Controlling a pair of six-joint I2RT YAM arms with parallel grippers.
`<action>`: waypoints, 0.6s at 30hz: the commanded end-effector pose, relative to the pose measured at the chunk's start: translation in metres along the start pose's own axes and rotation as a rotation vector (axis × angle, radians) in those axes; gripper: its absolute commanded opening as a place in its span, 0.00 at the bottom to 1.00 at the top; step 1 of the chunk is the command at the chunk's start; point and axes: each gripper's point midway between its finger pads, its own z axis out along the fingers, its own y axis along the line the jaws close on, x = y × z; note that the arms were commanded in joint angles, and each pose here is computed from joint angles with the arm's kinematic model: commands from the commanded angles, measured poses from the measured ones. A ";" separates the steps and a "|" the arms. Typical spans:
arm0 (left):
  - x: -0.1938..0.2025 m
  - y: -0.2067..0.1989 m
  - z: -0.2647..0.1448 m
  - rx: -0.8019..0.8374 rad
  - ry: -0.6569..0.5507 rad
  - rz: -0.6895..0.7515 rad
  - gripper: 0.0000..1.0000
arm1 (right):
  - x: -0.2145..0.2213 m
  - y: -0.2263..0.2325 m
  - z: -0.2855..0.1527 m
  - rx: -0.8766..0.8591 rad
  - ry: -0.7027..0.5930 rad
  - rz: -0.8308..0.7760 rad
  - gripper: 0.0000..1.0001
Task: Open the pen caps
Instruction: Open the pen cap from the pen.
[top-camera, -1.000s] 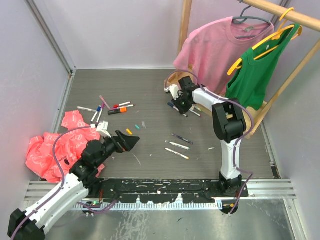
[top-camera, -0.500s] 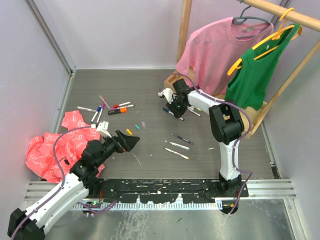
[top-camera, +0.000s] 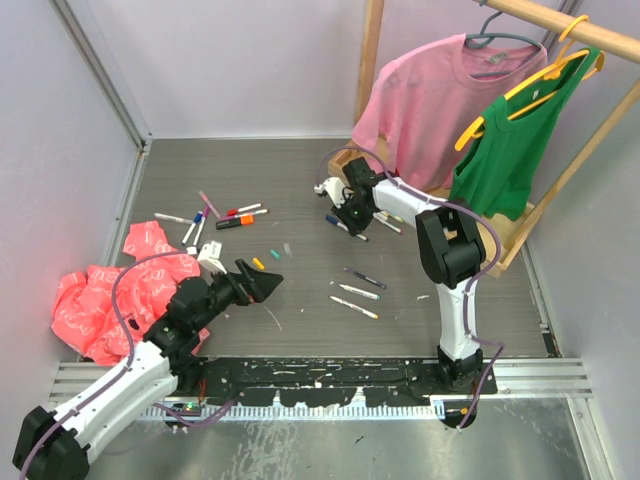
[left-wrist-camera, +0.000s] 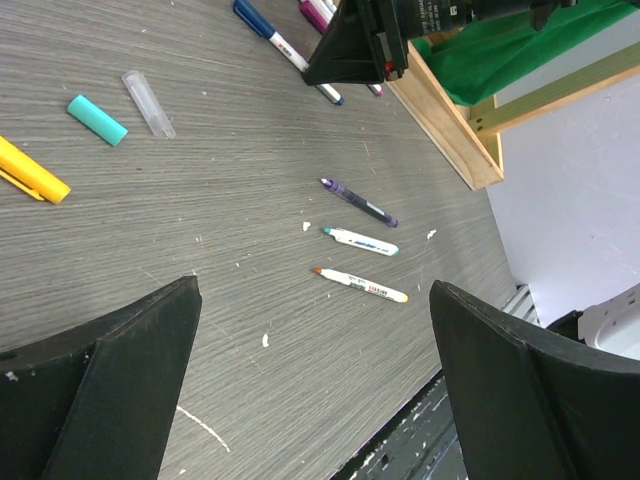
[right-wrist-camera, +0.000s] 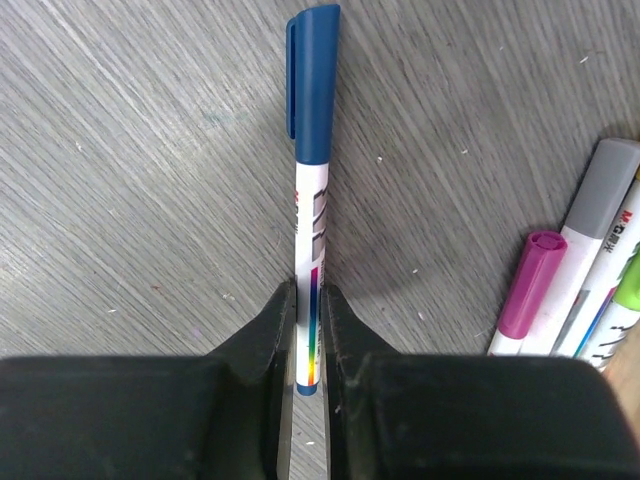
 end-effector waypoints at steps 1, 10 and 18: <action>-0.019 -0.028 0.001 0.107 -0.056 0.000 0.98 | 0.003 0.007 -0.002 -0.034 0.013 0.005 0.01; -0.029 -0.061 -0.002 0.261 -0.077 0.001 0.98 | -0.048 0.035 -0.079 -0.115 -0.240 -0.001 0.01; -0.057 -0.099 -0.010 0.403 -0.175 0.002 0.98 | -0.074 0.095 -0.149 -0.371 -0.447 -0.030 0.01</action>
